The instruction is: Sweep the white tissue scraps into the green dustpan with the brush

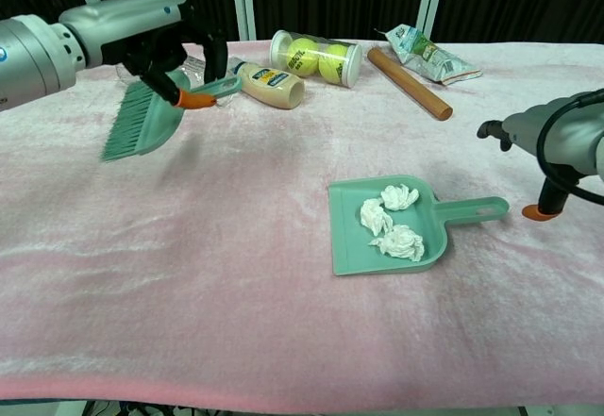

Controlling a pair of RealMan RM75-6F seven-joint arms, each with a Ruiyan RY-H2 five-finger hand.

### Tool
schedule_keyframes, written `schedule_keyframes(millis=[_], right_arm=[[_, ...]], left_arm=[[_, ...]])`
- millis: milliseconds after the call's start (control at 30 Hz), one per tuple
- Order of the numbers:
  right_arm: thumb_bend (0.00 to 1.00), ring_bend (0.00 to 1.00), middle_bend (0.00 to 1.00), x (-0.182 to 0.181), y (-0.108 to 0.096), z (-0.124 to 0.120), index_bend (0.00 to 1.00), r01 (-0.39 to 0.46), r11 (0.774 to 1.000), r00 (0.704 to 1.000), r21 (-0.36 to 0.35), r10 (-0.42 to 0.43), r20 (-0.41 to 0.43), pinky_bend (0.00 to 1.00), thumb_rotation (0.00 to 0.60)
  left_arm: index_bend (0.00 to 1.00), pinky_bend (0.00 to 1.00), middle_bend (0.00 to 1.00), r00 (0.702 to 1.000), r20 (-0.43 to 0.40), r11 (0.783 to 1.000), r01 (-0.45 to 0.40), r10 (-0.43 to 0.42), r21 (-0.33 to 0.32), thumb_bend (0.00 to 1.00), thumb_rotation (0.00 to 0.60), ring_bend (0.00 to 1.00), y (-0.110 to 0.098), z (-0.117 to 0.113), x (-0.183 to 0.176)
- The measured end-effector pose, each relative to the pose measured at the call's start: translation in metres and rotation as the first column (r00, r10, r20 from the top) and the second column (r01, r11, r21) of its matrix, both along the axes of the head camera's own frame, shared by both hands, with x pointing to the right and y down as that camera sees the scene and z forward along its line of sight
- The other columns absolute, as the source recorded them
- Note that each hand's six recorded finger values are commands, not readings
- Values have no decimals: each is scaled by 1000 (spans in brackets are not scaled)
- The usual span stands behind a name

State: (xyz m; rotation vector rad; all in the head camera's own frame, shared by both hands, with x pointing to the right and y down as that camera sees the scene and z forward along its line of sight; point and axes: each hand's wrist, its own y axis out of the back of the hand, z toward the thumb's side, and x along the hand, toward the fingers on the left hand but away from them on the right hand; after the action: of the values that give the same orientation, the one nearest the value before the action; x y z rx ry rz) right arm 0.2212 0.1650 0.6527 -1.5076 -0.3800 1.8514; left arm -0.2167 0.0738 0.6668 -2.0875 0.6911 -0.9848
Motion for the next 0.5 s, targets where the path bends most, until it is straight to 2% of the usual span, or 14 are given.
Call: schedule_keyframes(millis=[133,333,500], right_arm=[[221,658,147,5,0,-2,23,-10,1000,1000,0,10,6,823,600],[221,658,147,10,-3,-6,23,-19,1000,1000,10,19,14,823,600],[220,658,147,11,-6,-8,23,-20,1000,1000,15,20,18,823,600]], left_arm=[[604,1000,586,995,94,999,18,-13,-48,378,600,889,10,17,-15],[587,1000,566,980,198,996,24,-6,-88,368,600,888,25,37,-23],[496,1000,477,968,252,992,25,7,-123,245,600,877,38,51,-26]])
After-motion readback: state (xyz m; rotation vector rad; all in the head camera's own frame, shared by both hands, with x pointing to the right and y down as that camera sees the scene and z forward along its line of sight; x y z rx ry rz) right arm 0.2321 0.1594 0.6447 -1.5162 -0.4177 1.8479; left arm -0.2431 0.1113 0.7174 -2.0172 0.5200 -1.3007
